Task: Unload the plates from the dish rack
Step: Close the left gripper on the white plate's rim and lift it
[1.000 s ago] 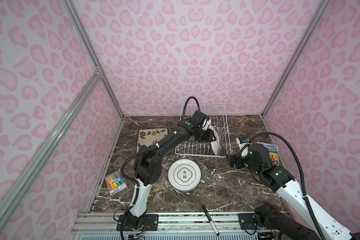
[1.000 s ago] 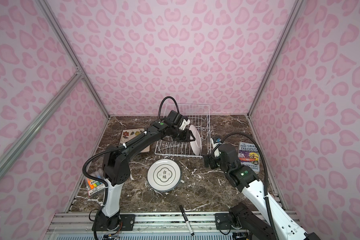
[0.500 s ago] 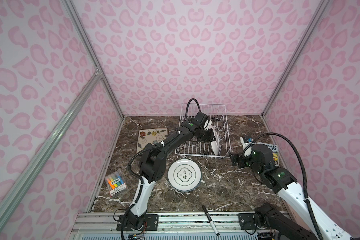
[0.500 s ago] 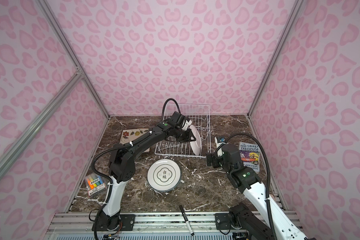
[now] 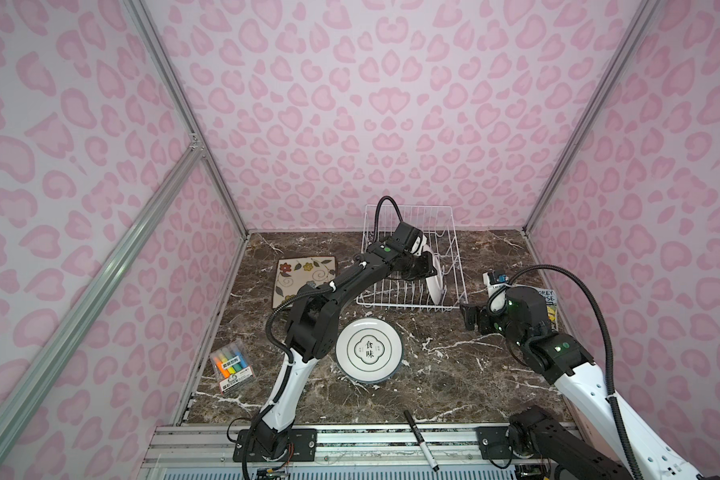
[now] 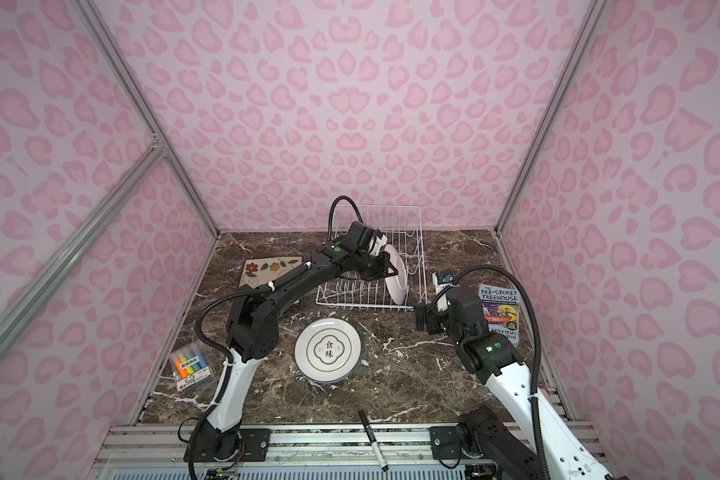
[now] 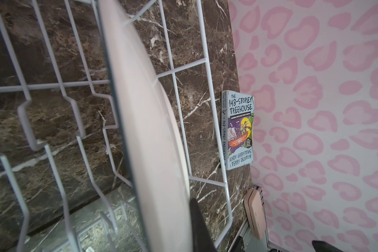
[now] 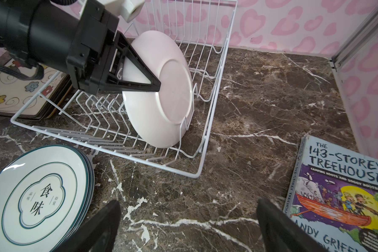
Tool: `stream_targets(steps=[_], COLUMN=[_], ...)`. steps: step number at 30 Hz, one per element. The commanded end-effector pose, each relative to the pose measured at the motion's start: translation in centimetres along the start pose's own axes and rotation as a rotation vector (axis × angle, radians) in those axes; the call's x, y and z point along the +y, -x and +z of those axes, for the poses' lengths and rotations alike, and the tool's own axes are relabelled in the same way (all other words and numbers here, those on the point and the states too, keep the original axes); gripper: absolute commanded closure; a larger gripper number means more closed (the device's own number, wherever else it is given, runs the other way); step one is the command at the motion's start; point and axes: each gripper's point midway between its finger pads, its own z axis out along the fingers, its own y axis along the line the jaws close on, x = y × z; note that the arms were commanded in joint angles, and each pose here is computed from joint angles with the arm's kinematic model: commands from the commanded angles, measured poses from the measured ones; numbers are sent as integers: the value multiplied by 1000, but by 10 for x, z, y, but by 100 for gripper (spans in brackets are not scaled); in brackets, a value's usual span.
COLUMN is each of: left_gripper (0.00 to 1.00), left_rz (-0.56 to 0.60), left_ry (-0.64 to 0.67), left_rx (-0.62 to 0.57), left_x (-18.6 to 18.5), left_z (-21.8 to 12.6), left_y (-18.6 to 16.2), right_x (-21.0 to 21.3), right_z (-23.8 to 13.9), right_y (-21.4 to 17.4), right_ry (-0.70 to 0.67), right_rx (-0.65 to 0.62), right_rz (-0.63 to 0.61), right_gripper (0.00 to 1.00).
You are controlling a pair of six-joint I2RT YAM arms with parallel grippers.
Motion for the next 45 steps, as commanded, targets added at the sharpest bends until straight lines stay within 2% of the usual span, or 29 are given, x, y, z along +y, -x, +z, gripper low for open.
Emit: stream_targets(steps=[1, 6, 16, 22, 28, 37, 45], left_gripper=[96, 96, 96, 97, 96, 96, 96], left_rz=[-3, -14, 14, 33, 60, 81, 127], left_ry=[-5, -33, -45, -67, -56, -111, -97], left_rx=[-50, -54, -102, -80, -100, -126, -121], left_x=[-1, -11, -32, -43, -48, -73, -84], left_z=[6, 2, -26, -39, -56, -78, -102], left_y=[14, 18, 27, 21, 19, 25, 21], right_x=[-1, -3, -2, -2, -2, -3, -9], right_z=[1, 3, 6, 3, 1, 0, -2], right_y=[-1, -2, 1, 7, 11, 13, 18], right_ry=[3, 3, 17, 18, 19, 16, -24], right_rx=[-6, -3, -11, -44, -60, -74, -95], right_rz=[9, 18, 23, 14, 16, 21, 35], right_gripper=[2, 1, 1, 2, 1, 1, 2])
